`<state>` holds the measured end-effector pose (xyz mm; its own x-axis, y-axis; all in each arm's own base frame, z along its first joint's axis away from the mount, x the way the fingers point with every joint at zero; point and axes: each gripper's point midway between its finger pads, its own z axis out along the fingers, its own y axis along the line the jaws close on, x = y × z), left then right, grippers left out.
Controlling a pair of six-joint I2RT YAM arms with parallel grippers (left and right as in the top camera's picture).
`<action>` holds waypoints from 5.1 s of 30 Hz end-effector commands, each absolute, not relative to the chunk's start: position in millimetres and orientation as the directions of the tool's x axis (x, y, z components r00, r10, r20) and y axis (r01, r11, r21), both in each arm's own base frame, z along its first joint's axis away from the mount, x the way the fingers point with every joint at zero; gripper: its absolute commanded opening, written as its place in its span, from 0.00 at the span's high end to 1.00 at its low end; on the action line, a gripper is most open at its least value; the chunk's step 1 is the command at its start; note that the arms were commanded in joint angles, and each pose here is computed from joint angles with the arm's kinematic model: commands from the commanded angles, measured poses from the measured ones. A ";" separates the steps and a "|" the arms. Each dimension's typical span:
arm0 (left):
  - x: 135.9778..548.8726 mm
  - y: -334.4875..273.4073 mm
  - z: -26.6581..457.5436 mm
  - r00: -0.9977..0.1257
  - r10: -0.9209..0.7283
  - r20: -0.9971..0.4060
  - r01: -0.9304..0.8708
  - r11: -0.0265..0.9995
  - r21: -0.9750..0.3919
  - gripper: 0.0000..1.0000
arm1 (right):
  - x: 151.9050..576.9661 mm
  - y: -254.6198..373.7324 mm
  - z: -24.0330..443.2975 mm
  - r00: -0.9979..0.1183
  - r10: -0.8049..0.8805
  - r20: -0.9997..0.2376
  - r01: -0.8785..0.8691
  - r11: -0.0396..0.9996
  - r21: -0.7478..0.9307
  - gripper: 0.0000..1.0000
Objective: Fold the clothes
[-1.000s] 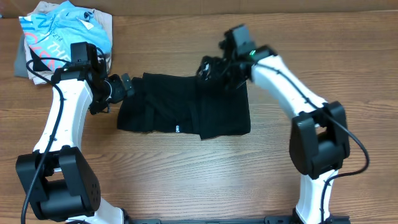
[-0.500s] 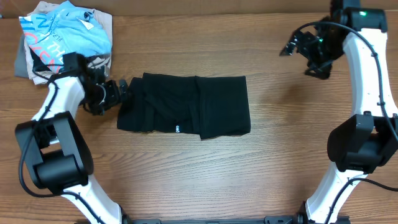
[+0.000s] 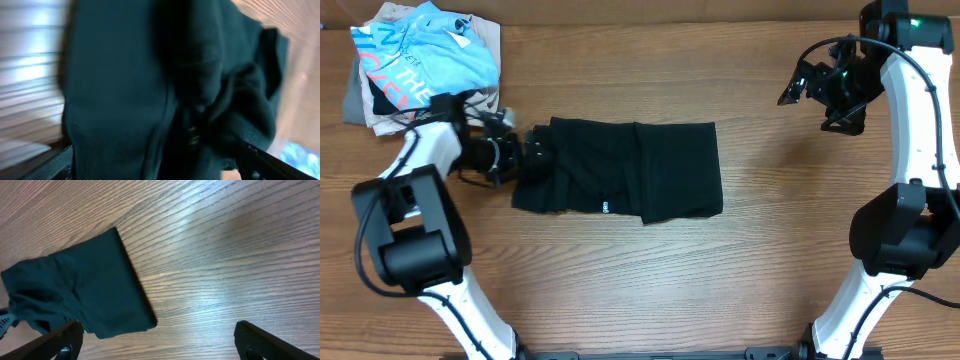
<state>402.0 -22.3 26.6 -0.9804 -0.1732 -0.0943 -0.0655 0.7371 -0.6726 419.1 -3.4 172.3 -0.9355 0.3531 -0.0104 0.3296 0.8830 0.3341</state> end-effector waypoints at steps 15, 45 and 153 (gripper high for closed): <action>380.8 -63.5 -5.6 -0.998 -0.064 0.001 -0.047 0.729 -0.683 0.36 | 417.0 -1.7 179.6 -0.941 0.336 -0.030 0.307 0.891 0.334 0.00; 379.6 -101.1 -16.2 -0.999 -0.021 0.029 -0.034 0.789 -0.613 0.40 | 407.6 -3.4 177.8 -0.947 0.321 -0.002 0.304 0.901 0.310 0.00; 399.7 -196.3 40.4 -0.975 0.152 0.165 0.008 0.759 -0.651 0.00 | 416.7 37.6 149.2 -0.961 0.274 0.038 0.258 0.835 0.486 0.00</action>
